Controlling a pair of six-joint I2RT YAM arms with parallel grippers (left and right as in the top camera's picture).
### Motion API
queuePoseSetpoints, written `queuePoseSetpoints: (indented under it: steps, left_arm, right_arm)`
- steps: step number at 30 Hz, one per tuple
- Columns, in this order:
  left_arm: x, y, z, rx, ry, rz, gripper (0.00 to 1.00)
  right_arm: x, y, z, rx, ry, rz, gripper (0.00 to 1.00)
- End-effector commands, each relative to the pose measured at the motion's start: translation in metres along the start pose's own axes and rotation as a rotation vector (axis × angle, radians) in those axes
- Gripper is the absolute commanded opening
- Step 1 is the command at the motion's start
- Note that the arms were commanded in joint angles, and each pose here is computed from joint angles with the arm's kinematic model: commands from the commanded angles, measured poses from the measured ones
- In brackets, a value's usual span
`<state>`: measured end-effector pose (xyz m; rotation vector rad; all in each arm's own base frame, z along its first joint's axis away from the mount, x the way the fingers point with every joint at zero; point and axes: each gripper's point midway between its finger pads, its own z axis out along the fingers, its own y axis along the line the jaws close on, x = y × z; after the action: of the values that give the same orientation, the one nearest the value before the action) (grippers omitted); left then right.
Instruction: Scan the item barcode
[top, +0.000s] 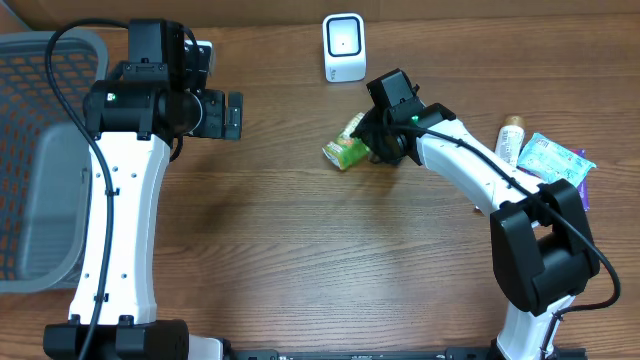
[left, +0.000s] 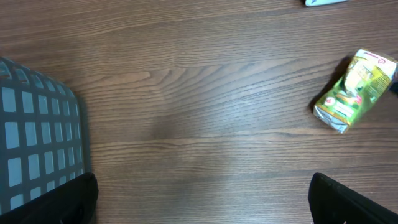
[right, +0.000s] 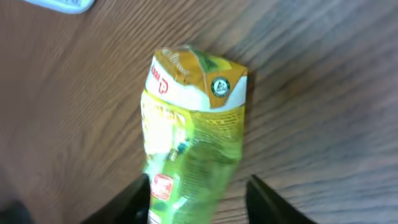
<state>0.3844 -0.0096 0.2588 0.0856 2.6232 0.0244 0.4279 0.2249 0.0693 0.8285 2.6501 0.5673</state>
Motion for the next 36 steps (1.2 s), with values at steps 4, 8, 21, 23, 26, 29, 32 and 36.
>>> queuePoseSetpoints:
  steps: [4, 8, 21, 23, 26, 29, 32, 36]
  left_arm:
    - [-0.005, -0.004, -0.006, 0.013, -0.022, 0.029, 1.0]
    - [-0.005, -0.004, -0.006, 0.013, -0.022, 0.029, 1.0]
    - [-0.005, -0.004, -0.006, 0.013, -0.022, 0.029, 1.0]
    - [-0.005, -0.004, -0.006, 0.013, -0.022, 0.029, 1.0]
    - [-0.005, -0.004, -0.006, 0.013, -0.022, 0.029, 1.0]
    - [-0.005, -0.004, -0.006, 0.013, -0.022, 0.029, 0.99]
    - [-0.005, -0.004, -0.006, 0.013, -0.022, 0.029, 1.0]
    - [-0.005, -0.004, -0.006, 0.013, -0.022, 0.029, 1.0]
  right_arm:
    - [-0.03, 0.021, -0.034, -0.085, -0.003, -0.418, 0.75]
    - [-0.044, 0.022, -0.044, -0.114, 0.003, -0.46, 0.86]
    - [0.047, 0.021, 0.031, -0.02, 0.213, -0.045, 0.99]
    - [0.048, 0.016, 0.039, 0.001, 0.207, -0.042, 0.99]
    - [0.049, 0.013, 0.045, 0.013, 0.21, -0.04, 0.97]
    - [0.046, 0.009, 0.05, 0.028, 0.19, -0.042, 0.92]
    - [0.036, 0.003, 0.052, 0.06, 0.134, -0.066, 0.86]
    - [0.032, 0.0, 0.052, 0.077, 0.11, -0.108, 0.68]
